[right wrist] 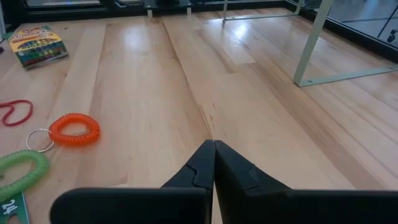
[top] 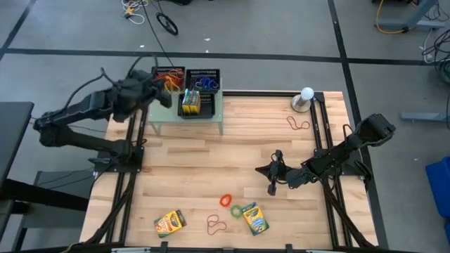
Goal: Pick & Place Office Desk Supplies
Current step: Put the yellow rubber band into the top left black bin on the shelf
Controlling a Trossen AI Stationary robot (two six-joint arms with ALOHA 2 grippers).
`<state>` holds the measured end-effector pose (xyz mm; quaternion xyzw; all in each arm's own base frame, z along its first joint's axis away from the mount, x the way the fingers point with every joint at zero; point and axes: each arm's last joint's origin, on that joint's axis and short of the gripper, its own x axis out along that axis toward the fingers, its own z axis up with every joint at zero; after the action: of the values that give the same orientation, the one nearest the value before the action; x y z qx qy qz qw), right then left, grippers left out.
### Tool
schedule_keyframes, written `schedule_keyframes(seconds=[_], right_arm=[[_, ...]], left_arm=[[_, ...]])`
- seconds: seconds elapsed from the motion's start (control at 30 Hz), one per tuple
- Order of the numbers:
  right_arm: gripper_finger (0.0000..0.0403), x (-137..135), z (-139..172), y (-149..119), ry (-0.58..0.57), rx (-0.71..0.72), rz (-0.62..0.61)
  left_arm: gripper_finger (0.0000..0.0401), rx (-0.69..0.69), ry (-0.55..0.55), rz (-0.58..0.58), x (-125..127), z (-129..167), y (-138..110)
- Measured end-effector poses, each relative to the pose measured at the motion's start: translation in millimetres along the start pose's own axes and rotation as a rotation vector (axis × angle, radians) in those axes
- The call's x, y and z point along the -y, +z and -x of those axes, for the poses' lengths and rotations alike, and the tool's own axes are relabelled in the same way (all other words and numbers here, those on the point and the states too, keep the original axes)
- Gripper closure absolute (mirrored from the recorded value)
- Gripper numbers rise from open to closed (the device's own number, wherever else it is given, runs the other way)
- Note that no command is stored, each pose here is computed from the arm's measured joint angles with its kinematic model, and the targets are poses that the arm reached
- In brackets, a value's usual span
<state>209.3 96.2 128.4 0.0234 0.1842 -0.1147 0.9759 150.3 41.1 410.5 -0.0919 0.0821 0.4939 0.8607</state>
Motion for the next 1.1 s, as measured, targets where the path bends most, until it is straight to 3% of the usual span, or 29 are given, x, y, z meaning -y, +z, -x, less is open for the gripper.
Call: schedule_keyframes(seconds=[0.5, 0.83, 1.1], right_arm=[[0.0392, 0.0, 0.0, -0.1, -0.001, -0.001, 0.005], [0.0392, 0.0, 0.0, -0.1, -0.001, -0.001, 0.012], [0.0392, 0.1, 0.0, -0.1, -0.001, -0.001, 0.017]], left_arm=[[0.0397, -0.123, 0.298, 0.033, -56.2, -61.8, 4.1], [0.0397, -0.232, 0.382, 0.069, -87.3, -102.2, -2.0], [0.0397, -0.326, 0.420, 0.056, -98.1, -135.9, -14.4]])
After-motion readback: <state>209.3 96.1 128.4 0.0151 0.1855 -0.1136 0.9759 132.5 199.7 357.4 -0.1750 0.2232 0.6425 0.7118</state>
